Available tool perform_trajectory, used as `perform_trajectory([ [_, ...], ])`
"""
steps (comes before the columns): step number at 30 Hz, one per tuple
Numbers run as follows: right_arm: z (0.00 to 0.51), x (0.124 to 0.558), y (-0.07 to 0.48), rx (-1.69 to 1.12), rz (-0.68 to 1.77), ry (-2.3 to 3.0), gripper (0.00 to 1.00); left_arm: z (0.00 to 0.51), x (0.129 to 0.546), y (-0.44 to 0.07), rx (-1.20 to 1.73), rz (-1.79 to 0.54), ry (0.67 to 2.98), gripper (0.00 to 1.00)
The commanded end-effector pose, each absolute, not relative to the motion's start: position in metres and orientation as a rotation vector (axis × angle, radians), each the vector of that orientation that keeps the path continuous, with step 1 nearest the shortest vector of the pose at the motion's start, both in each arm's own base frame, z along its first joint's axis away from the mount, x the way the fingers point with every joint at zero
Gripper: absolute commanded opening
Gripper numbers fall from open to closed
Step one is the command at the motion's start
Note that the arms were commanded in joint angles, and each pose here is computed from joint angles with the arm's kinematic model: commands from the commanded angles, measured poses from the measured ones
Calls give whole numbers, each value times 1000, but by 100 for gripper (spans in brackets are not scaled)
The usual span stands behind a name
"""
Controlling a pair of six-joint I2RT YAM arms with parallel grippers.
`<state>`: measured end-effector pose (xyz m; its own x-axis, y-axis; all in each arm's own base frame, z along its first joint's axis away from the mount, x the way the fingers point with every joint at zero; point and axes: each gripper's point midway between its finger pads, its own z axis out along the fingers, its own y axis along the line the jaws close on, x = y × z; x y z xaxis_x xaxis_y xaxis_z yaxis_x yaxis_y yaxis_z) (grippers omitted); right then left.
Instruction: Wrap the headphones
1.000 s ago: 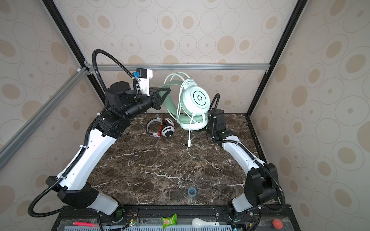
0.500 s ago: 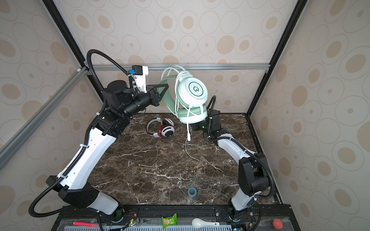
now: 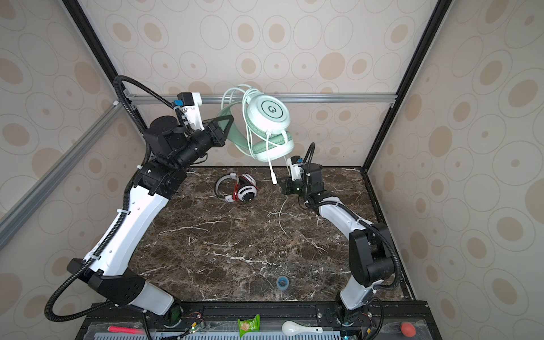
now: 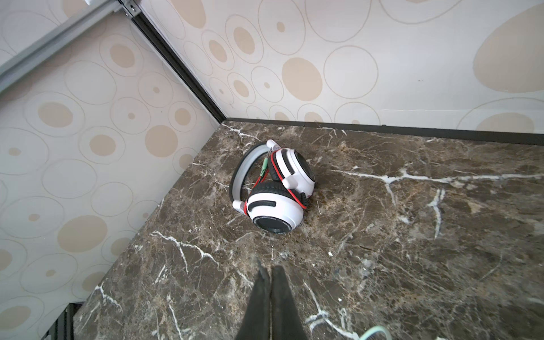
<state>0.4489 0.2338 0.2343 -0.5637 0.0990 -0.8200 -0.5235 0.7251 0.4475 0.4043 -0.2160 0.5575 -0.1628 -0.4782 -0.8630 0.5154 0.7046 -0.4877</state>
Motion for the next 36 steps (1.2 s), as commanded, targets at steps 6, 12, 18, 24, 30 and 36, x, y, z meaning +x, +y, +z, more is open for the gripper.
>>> perform_trajectory([
  [6,203,402,239,-450,669,2183,0,605,427,-153,-357,-802,1311,0],
  [12,195,364,249,-539,613,2218,0,579,457,-139,-470,-664,1364,0],
  [18,194,334,257,-631,563,2234,0,551,480,-127,-527,-546,1409,0],
  [24,199,307,267,-770,498,2225,0,519,498,-118,-516,-344,1479,0],
  [30,202,288,276,-833,496,2210,0,489,508,-110,-481,-176,1517,0],
  [36,225,274,285,-926,451,2153,0,457,520,-107,-428,-25,1599,0],
])
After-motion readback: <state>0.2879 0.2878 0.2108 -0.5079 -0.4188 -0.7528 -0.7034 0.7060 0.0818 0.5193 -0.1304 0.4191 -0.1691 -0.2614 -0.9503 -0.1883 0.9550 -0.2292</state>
